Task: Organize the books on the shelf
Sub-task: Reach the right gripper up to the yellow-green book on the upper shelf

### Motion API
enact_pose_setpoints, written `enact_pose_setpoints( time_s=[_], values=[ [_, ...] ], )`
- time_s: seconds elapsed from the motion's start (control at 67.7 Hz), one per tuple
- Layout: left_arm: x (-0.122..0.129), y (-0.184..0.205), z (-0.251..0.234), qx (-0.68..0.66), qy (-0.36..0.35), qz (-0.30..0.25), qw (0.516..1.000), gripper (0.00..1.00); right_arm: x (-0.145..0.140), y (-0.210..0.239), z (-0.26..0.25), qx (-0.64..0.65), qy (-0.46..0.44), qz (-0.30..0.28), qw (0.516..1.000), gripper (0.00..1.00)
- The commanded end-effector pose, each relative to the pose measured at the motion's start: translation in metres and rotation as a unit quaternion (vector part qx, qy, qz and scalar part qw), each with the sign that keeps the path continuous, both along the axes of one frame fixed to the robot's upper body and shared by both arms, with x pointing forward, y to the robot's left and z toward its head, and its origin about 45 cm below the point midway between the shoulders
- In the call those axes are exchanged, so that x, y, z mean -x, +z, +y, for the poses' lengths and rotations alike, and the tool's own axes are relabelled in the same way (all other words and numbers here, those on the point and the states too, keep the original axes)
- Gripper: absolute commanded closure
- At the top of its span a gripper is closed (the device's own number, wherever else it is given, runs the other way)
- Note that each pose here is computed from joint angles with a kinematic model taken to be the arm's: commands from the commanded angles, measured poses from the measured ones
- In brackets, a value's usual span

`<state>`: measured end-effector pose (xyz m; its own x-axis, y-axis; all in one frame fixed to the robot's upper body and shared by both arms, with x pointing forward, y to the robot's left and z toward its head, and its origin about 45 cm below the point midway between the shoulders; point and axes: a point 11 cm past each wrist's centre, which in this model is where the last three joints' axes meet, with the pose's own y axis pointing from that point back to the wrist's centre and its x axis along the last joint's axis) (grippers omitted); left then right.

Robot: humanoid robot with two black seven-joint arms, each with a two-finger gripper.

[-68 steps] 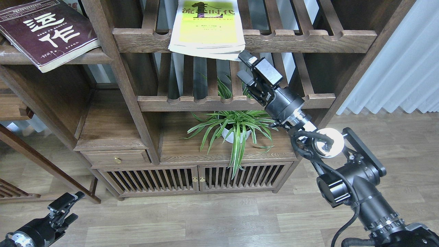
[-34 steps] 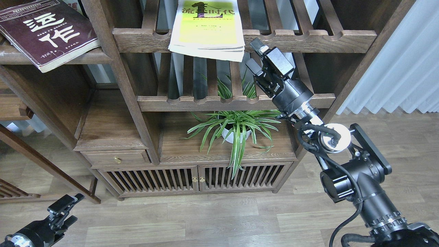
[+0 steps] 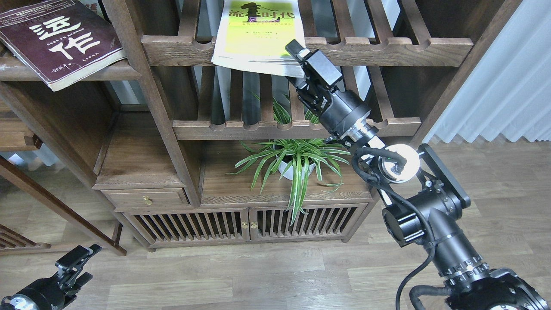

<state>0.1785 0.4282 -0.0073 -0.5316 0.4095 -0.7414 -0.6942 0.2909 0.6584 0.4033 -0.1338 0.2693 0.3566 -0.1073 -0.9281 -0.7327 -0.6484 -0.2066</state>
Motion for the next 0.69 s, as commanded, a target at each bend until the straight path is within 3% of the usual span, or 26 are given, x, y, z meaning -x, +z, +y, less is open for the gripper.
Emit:
enact_pose_setpoints(
  time_s=[0.0,0.473,0.679],
  values=[
    [0.0,0.0,0.0,0.0,0.0,0.0,1.0,0.01,-0.002,0.002,0.001,0.003,-0.001,0.004,1.0,0.04],
    [0.0,0.0,-0.001,0.001,0.0,0.0,1.0,0.01,-0.014,0.011,0.005,0.024,-0.008,0.035,0.999,0.04],
    [0.001,-0.001,0.0,0.001,0.0,0.001,1.0,0.01,-0.014,0.012,0.007,0.026,-0.005,0.033,0.999,0.12]
  ],
)
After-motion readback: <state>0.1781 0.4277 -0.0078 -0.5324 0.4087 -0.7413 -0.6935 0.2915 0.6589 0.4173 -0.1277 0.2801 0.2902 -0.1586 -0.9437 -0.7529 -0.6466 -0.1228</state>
